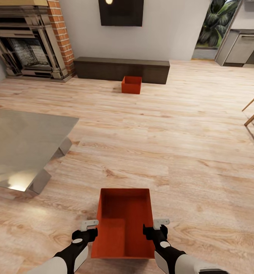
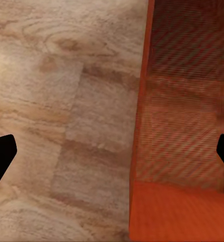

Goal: Move the two storage containers from the living room to the garage. In the garage, place one container on the floor and stack the other container on top of it (either order is fine).

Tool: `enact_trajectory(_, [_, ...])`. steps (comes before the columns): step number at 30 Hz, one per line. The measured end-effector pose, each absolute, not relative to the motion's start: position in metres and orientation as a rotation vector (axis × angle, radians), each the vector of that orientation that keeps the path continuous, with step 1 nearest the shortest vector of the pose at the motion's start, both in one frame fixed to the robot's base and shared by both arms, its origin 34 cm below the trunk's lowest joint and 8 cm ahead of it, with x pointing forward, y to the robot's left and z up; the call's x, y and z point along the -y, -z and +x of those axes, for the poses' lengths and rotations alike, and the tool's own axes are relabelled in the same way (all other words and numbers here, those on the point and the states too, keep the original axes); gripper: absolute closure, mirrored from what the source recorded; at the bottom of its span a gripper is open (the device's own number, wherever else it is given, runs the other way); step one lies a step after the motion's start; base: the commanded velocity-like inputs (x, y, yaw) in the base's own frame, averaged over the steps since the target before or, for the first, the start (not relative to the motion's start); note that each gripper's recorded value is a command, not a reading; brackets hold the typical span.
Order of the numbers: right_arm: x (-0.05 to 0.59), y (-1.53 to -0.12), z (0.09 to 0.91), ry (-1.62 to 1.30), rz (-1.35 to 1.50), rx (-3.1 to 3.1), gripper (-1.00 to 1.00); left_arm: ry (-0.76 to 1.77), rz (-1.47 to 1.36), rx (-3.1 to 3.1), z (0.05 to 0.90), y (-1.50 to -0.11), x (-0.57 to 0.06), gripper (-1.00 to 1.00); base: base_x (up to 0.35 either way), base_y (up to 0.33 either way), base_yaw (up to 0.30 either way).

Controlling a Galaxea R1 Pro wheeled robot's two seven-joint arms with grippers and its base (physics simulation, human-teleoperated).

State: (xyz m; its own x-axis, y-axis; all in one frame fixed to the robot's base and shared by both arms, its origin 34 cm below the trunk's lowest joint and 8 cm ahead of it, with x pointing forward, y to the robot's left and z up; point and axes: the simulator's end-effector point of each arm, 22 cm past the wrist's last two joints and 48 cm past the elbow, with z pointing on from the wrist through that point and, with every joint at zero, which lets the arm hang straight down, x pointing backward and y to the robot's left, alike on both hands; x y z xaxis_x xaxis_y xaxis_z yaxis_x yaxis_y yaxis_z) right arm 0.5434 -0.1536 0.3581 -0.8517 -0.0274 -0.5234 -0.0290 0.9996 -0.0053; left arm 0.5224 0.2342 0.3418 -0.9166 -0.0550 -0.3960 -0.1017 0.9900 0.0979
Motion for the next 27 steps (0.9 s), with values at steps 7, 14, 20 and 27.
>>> enact_trajectory(7, [0.154, -0.345, 0.542, -0.004, -0.039, -2.589, -1.00, -0.164, -0.111, -2.728, 0.522, -0.328, -0.235, -1.00, 0.000, 0.000, 0.000])
enact_trajectory(14, [0.153, -0.331, 0.540, -0.004, -0.041, -2.587, -1.00, -0.165, -0.111, -2.727, 0.520, -0.315, -0.235, -1.00, 0.000, 0.000, 0.000])
enact_trajectory(20, [0.156, -0.319, 0.538, 0.008, -0.037, -2.586, -1.00, -0.166, -0.111, -2.727, 0.518, -0.302, -0.236, -1.00, 0.000, 0.000, 0.000])
enact_trajectory(27, [0.157, -0.304, 0.536, 0.011, -0.036, -2.585, -1.00, -0.166, -0.108, -2.726, 0.516, -0.288, -0.236, -1.00, 0.000, 0.000, 0.000])
